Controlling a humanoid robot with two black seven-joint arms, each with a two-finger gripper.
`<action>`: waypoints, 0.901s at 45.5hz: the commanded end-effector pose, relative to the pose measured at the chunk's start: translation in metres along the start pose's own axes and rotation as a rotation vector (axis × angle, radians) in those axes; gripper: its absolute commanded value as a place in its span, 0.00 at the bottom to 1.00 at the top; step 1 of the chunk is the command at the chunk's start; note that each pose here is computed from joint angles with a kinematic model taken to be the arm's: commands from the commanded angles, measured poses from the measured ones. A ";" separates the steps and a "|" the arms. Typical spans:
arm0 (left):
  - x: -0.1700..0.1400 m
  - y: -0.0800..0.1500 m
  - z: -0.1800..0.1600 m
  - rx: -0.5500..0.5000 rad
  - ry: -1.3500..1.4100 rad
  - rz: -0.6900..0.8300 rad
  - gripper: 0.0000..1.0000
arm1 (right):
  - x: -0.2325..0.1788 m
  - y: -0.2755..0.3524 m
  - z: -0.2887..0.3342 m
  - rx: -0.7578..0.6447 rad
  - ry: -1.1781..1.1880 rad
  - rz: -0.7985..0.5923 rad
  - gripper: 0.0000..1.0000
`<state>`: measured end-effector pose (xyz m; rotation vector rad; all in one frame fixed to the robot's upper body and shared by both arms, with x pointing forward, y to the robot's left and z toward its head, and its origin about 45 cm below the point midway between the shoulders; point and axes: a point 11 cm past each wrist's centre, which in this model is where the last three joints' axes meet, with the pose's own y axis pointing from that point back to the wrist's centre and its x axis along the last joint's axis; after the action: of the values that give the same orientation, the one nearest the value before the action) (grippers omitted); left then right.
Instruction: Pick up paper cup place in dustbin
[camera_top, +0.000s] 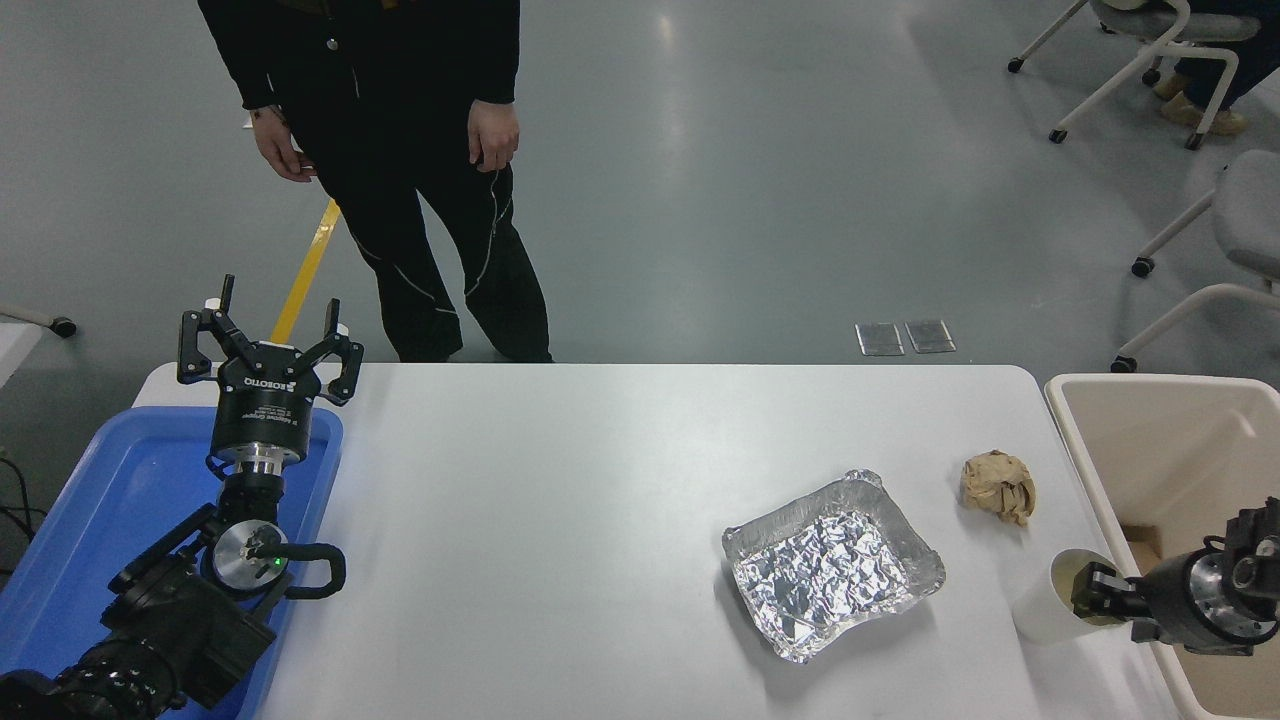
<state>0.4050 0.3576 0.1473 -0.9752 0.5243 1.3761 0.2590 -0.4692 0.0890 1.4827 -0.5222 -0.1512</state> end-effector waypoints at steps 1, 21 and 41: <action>0.000 0.000 0.000 0.001 0.000 0.000 0.99 | 0.005 -0.001 0.004 -0.009 -0.003 0.021 0.00; 0.000 0.000 0.000 0.002 0.000 -0.001 0.99 | 0.036 0.058 -0.008 0.077 0.012 0.021 0.00; -0.001 -0.001 0.000 0.001 0.000 -0.003 0.99 | 0.059 0.234 -0.094 0.253 0.306 -0.088 0.00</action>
<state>0.4054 0.3572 0.1479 -0.9755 0.5237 1.3739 0.3049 -0.4235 0.2413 1.6781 -0.3817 -0.0092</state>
